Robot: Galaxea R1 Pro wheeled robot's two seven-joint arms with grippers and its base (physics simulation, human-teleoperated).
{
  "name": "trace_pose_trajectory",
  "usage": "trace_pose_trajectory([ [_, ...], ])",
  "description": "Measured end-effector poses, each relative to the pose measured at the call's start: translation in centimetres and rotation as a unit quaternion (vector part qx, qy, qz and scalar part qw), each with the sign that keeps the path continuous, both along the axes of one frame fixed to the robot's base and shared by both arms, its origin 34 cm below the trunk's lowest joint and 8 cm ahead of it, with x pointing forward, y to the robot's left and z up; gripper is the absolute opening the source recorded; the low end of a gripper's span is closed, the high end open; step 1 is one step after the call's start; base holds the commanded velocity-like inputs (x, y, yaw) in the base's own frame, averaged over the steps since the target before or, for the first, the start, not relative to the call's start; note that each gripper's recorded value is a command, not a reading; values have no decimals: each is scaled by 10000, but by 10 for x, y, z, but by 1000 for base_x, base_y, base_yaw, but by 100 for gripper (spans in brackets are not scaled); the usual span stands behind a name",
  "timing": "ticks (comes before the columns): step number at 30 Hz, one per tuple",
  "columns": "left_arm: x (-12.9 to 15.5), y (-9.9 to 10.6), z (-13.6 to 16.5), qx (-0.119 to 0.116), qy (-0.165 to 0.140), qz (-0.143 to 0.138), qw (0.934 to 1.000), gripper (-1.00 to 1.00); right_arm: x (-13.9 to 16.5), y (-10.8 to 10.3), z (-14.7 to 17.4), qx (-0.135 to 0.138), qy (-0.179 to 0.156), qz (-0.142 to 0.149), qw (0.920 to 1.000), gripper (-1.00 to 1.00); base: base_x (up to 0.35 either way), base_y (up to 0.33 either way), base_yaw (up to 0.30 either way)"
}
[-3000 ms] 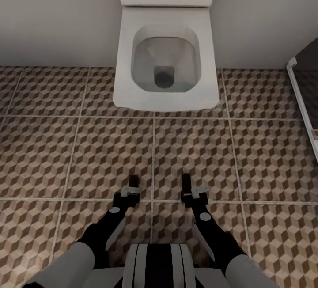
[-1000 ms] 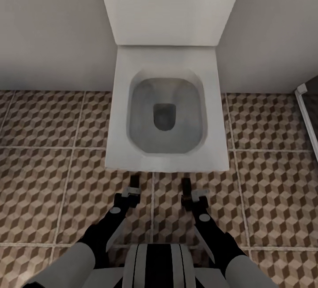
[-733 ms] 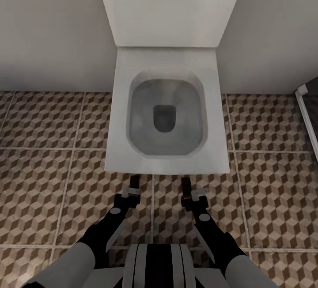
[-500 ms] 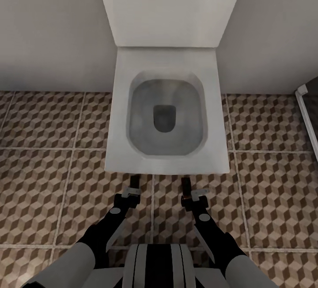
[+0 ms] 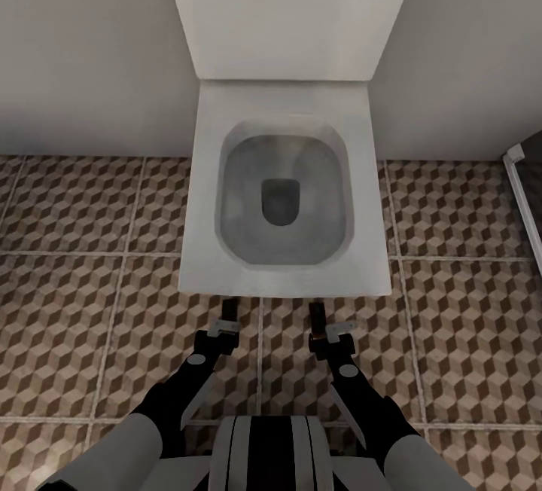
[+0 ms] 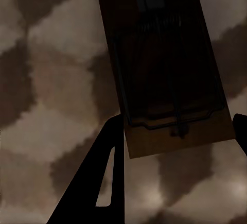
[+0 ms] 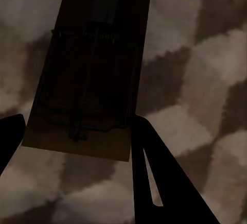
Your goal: Take the four mousetraps from the cabinet in the bathroom and place them on the bathroom floor. Make sure all four end up on the same floor surface, and ensure that at least two of them are either under or directly next to the same bathroom sink.
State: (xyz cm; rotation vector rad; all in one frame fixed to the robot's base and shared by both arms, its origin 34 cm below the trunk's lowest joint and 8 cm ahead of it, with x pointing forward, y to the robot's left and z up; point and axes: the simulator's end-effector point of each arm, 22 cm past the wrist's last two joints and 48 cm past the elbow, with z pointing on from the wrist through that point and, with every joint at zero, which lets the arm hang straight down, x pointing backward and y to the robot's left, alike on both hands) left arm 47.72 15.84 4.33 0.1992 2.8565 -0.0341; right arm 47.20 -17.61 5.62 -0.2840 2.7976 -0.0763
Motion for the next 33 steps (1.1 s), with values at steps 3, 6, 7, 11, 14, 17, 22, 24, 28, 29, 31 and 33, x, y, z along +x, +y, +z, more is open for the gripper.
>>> trace_pose_trajectory([
  [3, 0, 0, 0, 5, 0, -5, 10000, -100, -1, 0, -1, 23, 18, -43, 10000, 100, 0, 0, 0],
  [6, 0, 0, 0, 6, -1, -5, 10000, -100, -1, 0, -1, 24, 18, -43, 10000, 100, 0, 0, 0],
  [7, 0, 0, 0, 7, -1, -5, 10000, -100, -1, 0, -1, 24, 18, -43, 10000, 100, 0, 0, 0],
  [11, 0, 0, 0, 7, -1, -5, 10000, -100, -1, 0, -1, 24, 18, -43, 10000, 100, 0, 0, 0],
  [14, 0, 0, 0, 7, -1, -5, 10000, -100, -1, 0, -1, 24, 18, -43, 10000, 100, 0, 0, 0],
  [17, 0, 0, 0, 7, -1, -5, 10000, -100, -1, 0, -1, 24, 18, -42, 10000, 100, 0, 0, 0],
  [22, 0, 0, 0, 6, -3, -3, 10000, 100, -1, 0, -1, 24, 18, -43, 10000, 100, 0, 0, 0],
  [24, -1, 1, -1, 11, 12, 10, 10000, 100, -1, 0, -1, 24, 19, -42, 10000, 100, 0, 0, 0],
  [28, -1, 0, 0, 12, 10, -4, 10000, 100, -1, 0, -1, 23, 19, -42, 10000, 100, 0, 0, 0],
  [29, -1, 0, 0, 11, 10, -5, 10000, 100, -1, 0, -1, 23, 19, -42, 10000, 100, 0, 0, 0],
  [31, -1, 0, 0, 11, 10, -8, 10000, 100, -1, 0, -1, 23, 19, -42, 10000, 100, 0, 0, 0],
  [33, -1, 0, 0, 11, 9, -8, 10000, 100, -1, 0, -1, 23, 19, -42, 10000, 100, 0, 0, 0],
])
